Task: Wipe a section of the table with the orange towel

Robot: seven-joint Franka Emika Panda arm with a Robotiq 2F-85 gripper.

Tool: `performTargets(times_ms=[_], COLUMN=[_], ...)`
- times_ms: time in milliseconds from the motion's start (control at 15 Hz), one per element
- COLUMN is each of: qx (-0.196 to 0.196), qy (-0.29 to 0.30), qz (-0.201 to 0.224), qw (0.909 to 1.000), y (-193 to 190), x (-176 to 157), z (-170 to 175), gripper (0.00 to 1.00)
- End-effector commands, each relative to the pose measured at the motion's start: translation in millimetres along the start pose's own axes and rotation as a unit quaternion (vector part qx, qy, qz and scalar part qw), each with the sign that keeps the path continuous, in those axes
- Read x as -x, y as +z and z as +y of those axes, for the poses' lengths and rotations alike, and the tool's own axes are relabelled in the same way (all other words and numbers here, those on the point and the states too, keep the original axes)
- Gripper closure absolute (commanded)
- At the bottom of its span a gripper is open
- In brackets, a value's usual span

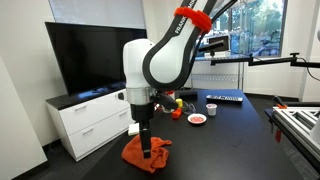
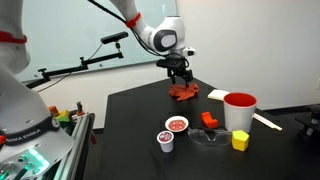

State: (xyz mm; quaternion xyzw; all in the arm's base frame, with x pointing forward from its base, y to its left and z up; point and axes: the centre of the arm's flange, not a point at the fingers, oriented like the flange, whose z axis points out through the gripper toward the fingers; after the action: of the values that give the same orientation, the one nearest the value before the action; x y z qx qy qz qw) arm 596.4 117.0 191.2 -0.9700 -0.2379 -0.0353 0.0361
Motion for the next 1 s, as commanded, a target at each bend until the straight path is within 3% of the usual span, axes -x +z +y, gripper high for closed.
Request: performTargets(times_ms=[0,133,200,267,467,867,933], qx=[0.022,0.026,0.028,0.03,0.029,0.028,0.028], qy=[-0.02,-0.019,-0.021,-0.022,-0.024,-0.032,-0.033], qz=[0.0,0.001,0.003,0.009,0.02,0.024,0.023], qw=[0.9996,0.9995,0.9994,0.9993,0.9991,0.9988,0.9988], y=[-5.1,-3.4,-3.3,-3.3,-2.5,2.6,3.7], x=[6.7,9.0,9.1,9.4,9.4,14.1,15.2], z=[7.6,13.1,14.4,14.7,13.1,9.9,9.8], gripper=[0.0,0.0,0.07,0.25,0.51,0.98,1.0])
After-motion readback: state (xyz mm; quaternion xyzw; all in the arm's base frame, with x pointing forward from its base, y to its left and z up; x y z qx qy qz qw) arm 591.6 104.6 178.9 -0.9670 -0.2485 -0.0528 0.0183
